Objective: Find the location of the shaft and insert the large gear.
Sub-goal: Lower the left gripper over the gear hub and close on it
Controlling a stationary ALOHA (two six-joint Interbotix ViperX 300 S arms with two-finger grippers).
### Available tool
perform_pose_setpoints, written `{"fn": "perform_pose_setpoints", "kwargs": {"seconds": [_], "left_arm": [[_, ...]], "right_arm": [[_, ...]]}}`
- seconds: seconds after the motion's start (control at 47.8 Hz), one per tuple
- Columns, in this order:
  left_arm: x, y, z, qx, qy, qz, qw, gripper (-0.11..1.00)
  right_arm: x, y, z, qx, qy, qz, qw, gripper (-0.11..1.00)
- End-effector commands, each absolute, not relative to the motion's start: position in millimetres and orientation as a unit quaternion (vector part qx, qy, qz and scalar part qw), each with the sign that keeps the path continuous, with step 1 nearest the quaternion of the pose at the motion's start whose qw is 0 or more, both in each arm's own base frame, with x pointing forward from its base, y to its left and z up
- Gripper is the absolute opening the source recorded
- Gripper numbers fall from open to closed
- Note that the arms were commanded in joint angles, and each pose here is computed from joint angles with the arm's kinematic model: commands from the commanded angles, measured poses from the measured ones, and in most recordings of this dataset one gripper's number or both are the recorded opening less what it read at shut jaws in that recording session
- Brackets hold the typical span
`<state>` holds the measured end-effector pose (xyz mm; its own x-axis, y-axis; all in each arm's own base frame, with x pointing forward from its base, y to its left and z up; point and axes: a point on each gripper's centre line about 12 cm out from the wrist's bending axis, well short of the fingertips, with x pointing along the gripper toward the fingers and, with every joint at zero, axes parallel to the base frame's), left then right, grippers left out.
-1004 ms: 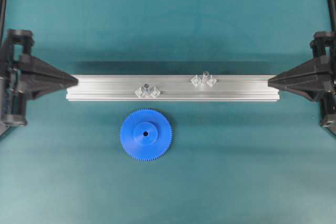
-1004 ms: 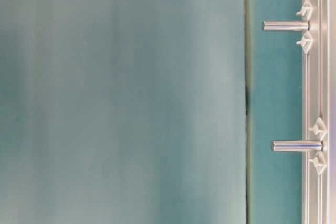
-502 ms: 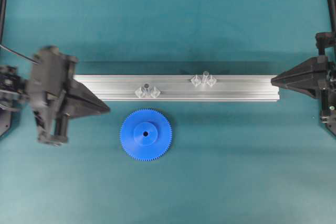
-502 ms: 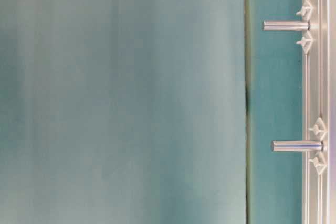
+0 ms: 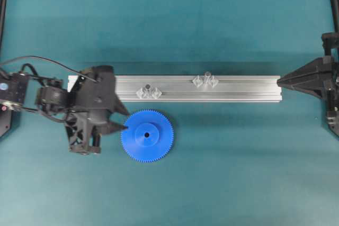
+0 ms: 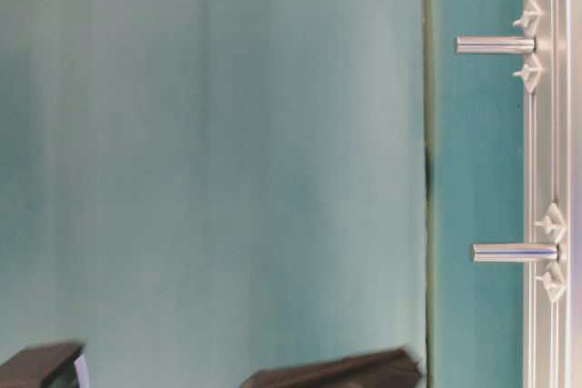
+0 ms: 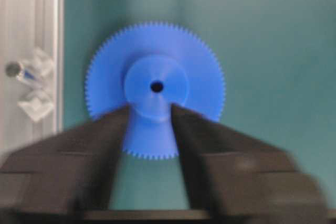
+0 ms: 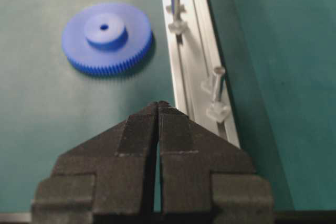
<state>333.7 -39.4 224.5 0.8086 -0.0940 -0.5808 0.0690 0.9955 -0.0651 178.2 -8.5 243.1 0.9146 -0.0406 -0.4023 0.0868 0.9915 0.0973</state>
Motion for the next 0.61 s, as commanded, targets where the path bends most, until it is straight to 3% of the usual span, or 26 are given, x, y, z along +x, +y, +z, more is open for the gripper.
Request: {"fn": "perform_pose_setpoints", "kwargs": {"seconds": [0.0, 0.084, 0.146, 0.586], "left_arm": [[342.9, -42.6, 232.7, -0.032, 0.297, -0.043, 0.953, 0.61], [347.5, -43.1, 232.1, -0.049, 0.298, -0.037, 0.952, 0.82], [349.9, -43.4, 225.8, -0.052, 0.306, -0.035, 0.950, 0.92], [383.2, -51.2, 176.4, -0.043, 0.365, -0.035, 0.929, 0.93]], "right_arm": [[178.9, -8.6, 249.4, 0.062, 0.201, -0.034, 0.977, 0.00], [176.9, -8.5, 248.8, 0.062, 0.205, -0.034, 0.976, 0.00], [175.4, -8.3, 249.4, 0.064, 0.205, -0.034, 0.976, 0.00], [168.7, -7.9, 242.8, 0.075, 0.210, -0.036, 0.974, 0.00]]}}
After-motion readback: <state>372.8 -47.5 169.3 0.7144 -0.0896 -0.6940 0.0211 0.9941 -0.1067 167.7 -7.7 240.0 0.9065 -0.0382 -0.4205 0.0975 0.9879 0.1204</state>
